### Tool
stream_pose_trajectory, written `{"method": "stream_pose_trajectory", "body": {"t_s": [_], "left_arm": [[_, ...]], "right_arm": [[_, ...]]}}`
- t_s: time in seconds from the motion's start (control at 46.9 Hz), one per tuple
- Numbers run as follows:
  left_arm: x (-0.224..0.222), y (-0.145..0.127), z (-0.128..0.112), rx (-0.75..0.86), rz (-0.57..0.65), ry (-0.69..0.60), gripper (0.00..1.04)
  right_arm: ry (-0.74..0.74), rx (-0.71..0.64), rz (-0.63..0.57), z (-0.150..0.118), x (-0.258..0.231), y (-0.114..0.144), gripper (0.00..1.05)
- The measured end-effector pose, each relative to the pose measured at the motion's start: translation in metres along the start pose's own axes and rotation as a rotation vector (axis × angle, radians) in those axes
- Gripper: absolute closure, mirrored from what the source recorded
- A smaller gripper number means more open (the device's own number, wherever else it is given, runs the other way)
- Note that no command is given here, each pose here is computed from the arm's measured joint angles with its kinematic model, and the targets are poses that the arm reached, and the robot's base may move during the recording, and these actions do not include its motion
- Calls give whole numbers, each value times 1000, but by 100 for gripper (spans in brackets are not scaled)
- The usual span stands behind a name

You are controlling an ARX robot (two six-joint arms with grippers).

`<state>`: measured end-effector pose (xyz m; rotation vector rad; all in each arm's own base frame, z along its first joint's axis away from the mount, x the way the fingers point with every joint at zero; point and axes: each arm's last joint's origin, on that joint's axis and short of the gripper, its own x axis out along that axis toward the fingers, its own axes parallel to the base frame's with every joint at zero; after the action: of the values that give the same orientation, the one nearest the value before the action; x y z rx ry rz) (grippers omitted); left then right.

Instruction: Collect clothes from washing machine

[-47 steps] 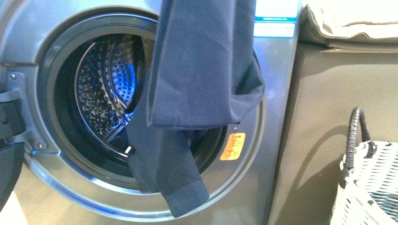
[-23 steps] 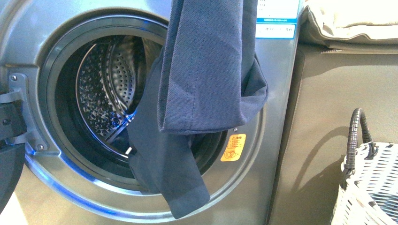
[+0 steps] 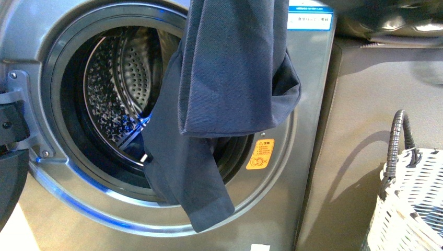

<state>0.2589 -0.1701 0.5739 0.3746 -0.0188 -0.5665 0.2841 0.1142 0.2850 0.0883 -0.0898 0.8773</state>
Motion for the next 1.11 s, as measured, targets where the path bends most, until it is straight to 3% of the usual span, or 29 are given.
{"method": "stream_pose_trajectory", "body": {"t_s": [0.383, 0.767, 1.108], "left_arm": [[1, -1, 0, 1, -1, 1, 98], [1, -1, 0, 1, 1, 2, 98], [3, -1, -1, 3, 11, 10, 98]], "right_arm": [[-2, -51, -66, -4, 37, -25, 8], [-28, -54, -2, -10, 82, -19, 8], [-65, -47, -80, -17, 119, -9, 8]]}}
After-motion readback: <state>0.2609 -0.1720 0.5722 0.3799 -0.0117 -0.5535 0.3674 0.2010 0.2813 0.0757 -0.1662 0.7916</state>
